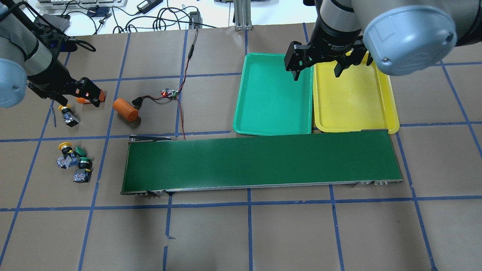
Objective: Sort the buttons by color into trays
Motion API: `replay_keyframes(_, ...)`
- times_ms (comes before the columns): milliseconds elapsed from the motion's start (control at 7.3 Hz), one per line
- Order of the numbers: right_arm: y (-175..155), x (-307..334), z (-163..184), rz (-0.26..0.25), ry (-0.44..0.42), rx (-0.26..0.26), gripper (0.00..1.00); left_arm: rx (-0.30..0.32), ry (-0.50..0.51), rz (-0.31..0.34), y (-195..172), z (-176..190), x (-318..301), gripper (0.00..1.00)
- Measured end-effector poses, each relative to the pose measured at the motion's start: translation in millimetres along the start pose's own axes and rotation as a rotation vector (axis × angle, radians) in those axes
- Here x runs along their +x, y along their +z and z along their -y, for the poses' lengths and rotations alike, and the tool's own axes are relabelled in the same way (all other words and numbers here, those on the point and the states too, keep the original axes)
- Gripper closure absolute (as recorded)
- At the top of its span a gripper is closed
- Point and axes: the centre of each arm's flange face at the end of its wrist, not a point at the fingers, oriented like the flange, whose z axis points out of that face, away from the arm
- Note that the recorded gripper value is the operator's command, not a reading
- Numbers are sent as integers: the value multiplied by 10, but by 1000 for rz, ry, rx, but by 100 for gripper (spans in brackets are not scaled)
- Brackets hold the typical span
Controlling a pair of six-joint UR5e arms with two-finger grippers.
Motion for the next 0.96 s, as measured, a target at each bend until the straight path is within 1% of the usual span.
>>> replay_keyframes(411,2,-3,-1,0,0,-1,0,47,-4,19,653,525,-407,0)
replay_keyframes(685,9,-3,2,0,-1,-2,0,54,-7,21,918,798,-577,0)
replay_keyframes(959,9,-3,3,0,-1,-1,0,47,-11,18,1062,879,-642,0)
